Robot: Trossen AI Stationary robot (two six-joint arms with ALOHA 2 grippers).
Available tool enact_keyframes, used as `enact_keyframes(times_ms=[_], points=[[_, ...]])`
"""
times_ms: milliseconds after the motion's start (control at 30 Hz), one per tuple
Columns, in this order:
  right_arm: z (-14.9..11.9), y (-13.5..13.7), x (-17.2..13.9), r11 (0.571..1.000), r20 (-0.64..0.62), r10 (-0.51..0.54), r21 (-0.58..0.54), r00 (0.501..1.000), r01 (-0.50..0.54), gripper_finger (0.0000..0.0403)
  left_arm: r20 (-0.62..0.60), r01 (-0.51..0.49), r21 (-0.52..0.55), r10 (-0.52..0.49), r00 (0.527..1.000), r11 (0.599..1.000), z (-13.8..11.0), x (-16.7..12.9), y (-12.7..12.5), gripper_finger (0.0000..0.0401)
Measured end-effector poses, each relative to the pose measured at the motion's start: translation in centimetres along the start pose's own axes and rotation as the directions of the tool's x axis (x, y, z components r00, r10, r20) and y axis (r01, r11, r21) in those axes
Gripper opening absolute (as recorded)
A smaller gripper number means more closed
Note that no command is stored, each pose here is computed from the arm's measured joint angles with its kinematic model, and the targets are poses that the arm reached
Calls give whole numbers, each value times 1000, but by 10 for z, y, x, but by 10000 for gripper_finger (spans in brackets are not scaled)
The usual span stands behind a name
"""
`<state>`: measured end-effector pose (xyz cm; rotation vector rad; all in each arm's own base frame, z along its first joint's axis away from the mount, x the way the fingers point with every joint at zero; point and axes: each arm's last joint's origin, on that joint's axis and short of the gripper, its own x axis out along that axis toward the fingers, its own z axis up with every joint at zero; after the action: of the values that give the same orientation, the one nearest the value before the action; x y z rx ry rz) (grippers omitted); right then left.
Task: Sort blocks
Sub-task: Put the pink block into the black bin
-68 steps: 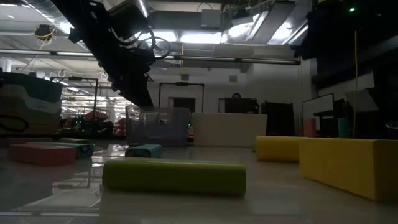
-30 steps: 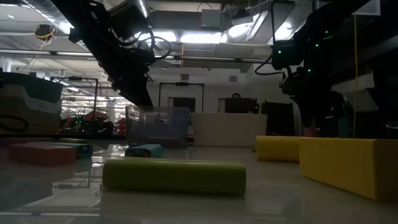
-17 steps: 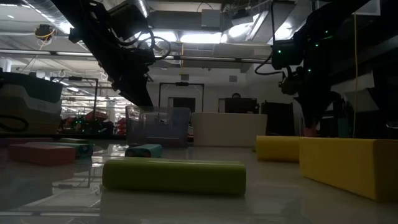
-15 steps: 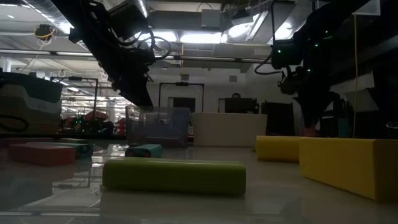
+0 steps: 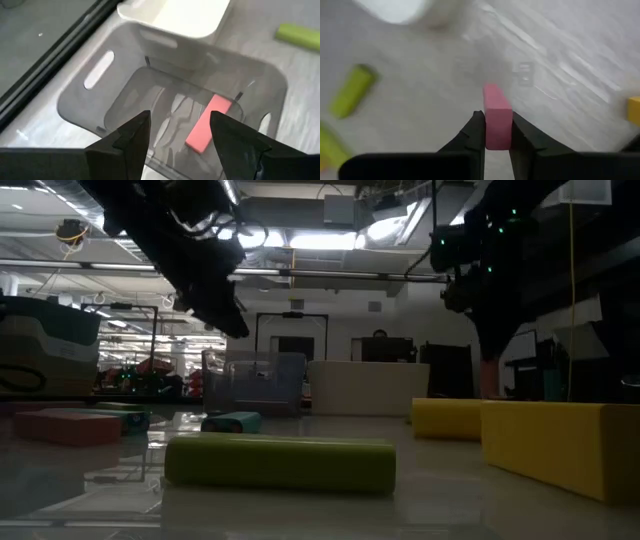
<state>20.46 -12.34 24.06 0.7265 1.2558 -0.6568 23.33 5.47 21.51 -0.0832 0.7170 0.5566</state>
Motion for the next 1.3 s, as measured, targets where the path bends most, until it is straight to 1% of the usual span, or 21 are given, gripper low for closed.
enact_keyframes(times_ms=[133, 200, 300, 367, 433, 500, 633, 733, 900, 1000, 1067, 1133, 1267, 1300], points=[[10, 9, -20, 991, 36, 130, -38, 991, -128, 54, 50, 8, -18, -7, 999, 1000, 5, -13, 4, 194], [16, 13, -29, 979, 67, 194, -83, 979, -189, 54, 68, 16, -23, -15, 998, 1000, 6, -21, 6, 194], [24, 19, -41, 955, 123, 278, -147, 953, -259, 54, 62, 26, -29, -24, 998, 999, 4, -34, 10, 194], [31, 23, -47, 934, 173, 335, -194, 926, -301, 54, 48, 30, -43, -28, 998, 999, 1, -42, 12, 194], [37, 27, -50, 906, 218, 402, -235, 889, -352, 55, 30, 37, -65, -35, 999, 997, -3, -50, 13, 194], [43, 30, -53, 884, 272, 448, -277, 852, -376, 55, 6, 43, -99, -43, 999, 994, -7, -57, 14, 194], [55, 48, -55, 843, 373, 508, -399, 776, -361, 55, -36, 51, -171, -58, 998, 984, -15, -68, 15, 194], [61, 69, -48, 795, 390, 566, -490, 727, -357, 55, -67, 49, -209, -64, 996, 977, -20, -73, 14, 194], [72, 105, -21, 725, 387, 626, -608, 677, -323, 55, -132, 38, -244, -72, 989, 969, -28, -76, 12, 194], [79, 124, -1, 691, 392, 655, -657, 646, -302, 61, -192, 48, -289, -107, 975, 956, -33, -78, 10, 194], [84, 134, 14, 673, 397, 670, -681, 628, -288, 72, -250, 62, -328, -150, 956, 942, -38, -79, 9, 194], [88, 142, 28, 662, 406, 676, -701, 615, -266, 85, -313, 79, -368, -204, 927, 926, -43, -81, 7, 194], [95, 151, 48, 653, 433, 685, -722, 586, -229, 102, -431, 90, -468, -316, 845, 879, -53, -86, 3, 194], [96, 151, 54, 656, 432, 680, -720, 592, -228, 104, -455, 88, -488, -339, 824, 868, -55, -88, 3, 194]])
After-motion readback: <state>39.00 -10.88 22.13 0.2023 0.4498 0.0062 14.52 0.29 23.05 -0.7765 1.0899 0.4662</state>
